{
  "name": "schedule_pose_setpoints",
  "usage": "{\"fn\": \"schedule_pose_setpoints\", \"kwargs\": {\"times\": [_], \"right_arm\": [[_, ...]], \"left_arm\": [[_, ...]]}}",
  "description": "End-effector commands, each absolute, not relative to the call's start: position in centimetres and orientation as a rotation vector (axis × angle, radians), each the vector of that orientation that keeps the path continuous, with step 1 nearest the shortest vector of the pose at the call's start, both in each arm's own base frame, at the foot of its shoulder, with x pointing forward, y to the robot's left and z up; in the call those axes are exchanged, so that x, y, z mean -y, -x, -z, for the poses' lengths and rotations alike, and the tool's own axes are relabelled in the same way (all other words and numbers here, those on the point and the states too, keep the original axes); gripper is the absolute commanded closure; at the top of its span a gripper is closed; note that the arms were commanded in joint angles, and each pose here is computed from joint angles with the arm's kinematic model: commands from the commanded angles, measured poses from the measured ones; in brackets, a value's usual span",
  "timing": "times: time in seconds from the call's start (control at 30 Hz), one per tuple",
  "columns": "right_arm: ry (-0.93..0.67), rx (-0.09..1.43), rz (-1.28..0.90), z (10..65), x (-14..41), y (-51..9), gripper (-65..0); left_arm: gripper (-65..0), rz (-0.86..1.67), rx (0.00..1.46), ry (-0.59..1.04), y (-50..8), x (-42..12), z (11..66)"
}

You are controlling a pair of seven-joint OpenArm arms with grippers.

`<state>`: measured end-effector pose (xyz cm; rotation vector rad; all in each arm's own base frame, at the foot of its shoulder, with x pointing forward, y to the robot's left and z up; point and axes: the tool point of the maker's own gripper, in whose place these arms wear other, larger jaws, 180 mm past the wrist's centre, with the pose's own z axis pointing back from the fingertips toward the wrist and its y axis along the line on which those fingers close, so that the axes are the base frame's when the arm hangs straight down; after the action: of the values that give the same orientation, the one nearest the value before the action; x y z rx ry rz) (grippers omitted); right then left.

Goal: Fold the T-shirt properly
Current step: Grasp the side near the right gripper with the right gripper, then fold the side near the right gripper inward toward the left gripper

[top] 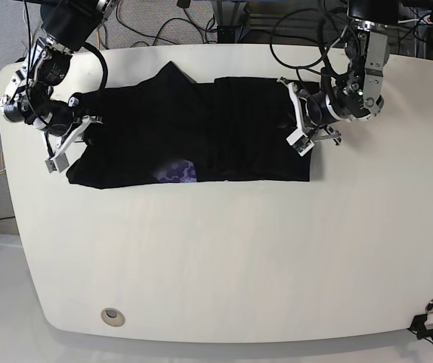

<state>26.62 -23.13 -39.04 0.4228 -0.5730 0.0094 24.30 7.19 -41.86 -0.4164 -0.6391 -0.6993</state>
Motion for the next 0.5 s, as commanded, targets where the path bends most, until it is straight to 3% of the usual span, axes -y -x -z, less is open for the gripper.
{"fn": "schedule_pose_setpoints", "kwargs": {"times": [0.0, 0.23, 0.47], "right_arm": [[-0.455, 0.729, -0.071, 34.3, 22.6, -28.6, 0.0], [-0.594, 0.883, -0.12, 30.5, 18.4, -28.4, 0.0], [-0.75, 0.892, -0.213, 29.4, 11.0, -26.1, 0.0]], "left_arm": [[0.0, 0.714, 0.665, 0.446, -24.8, -5.7, 41.1], [0.0, 0.715, 0.604, 0.541, -23.6, -2.1, 43.0], [0.0, 0.674, 0.606, 0.607, -24.5, 0.8, 43.2]]}}
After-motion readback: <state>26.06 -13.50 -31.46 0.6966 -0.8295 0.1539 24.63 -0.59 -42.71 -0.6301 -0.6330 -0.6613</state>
